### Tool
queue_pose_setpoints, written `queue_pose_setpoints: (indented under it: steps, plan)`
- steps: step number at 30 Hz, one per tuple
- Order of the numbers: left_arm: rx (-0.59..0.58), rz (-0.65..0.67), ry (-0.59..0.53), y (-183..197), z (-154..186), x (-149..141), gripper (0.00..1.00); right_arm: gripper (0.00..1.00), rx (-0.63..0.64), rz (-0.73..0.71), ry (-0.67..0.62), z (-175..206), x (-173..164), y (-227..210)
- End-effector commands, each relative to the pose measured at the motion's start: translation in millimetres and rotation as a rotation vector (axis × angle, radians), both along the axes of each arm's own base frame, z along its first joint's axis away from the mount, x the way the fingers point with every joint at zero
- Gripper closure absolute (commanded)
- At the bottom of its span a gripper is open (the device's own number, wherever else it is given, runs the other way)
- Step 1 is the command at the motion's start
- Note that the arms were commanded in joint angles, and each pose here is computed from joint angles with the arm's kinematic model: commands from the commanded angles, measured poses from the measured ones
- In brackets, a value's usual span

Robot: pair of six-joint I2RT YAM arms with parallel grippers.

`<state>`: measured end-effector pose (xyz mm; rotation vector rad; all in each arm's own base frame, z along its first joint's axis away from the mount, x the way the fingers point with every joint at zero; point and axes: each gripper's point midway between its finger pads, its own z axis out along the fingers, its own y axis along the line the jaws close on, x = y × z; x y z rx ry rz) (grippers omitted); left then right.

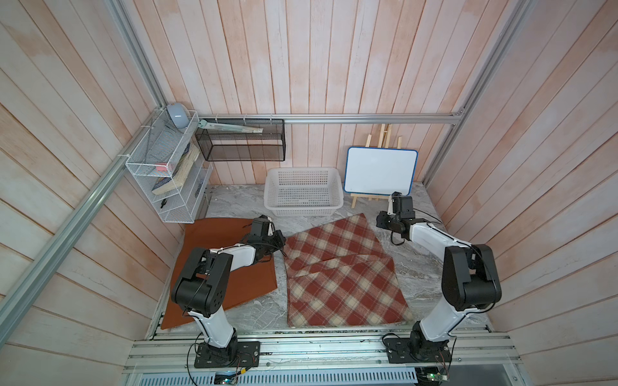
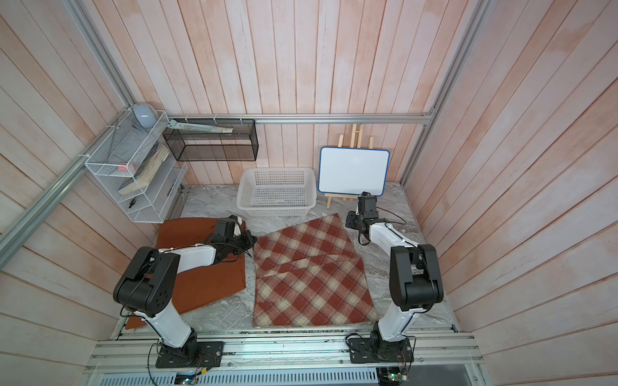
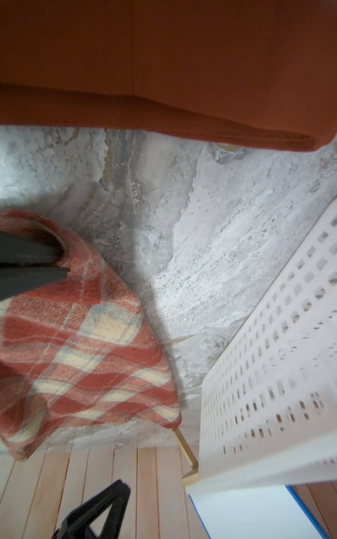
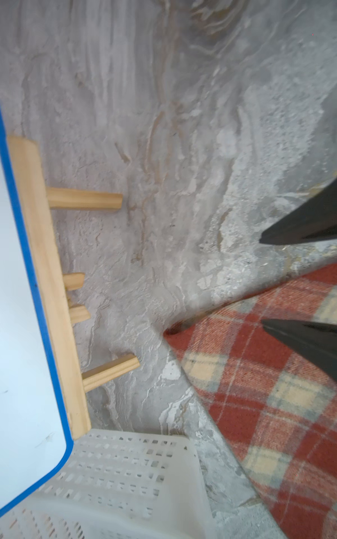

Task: Roll up the skirts
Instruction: Adjust the skirt at the center of the board.

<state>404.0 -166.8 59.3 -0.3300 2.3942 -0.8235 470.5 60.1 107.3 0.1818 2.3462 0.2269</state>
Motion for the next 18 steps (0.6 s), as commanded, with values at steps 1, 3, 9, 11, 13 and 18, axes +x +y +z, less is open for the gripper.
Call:
queue_pose_setpoints:
  steps: [1, 3, 9, 11, 13, 18]
  plan:
    - [-0.015, -0.042, -0.051, -6.2, 14.8, -2.6, 1.00, 0.48, 0.044, 0.090, -0.076, 10.5, 26.4, 16.4]
    - [-0.008, -0.043, -0.049, -5.7, 15.2, -2.4, 1.00, 0.48, 0.058, 0.136, -0.069, 5.7, 34.8, 23.6]
    - [-0.016, -0.058, -0.043, -8.3, 13.7, -3.4, 1.00, 0.48, 0.112, 0.195, -0.052, -13.3, 52.0, 39.1]
    - [-0.015, -0.061, -0.043, -8.6, 13.9, -3.6, 1.00, 0.48, 0.121, 0.188, -0.062, -16.9, 55.1, 39.6]
    - [-0.017, -0.065, -0.045, -9.2, 15.2, -3.5, 1.00, 0.48, 0.132, 0.207, -0.059, -20.1, 57.2, 44.3]
    - [-0.014, -0.076, -0.047, -10.4, 18.1, -2.5, 1.00, 0.48, 0.117, 0.232, -0.036, -32.5, 69.0, 49.9]
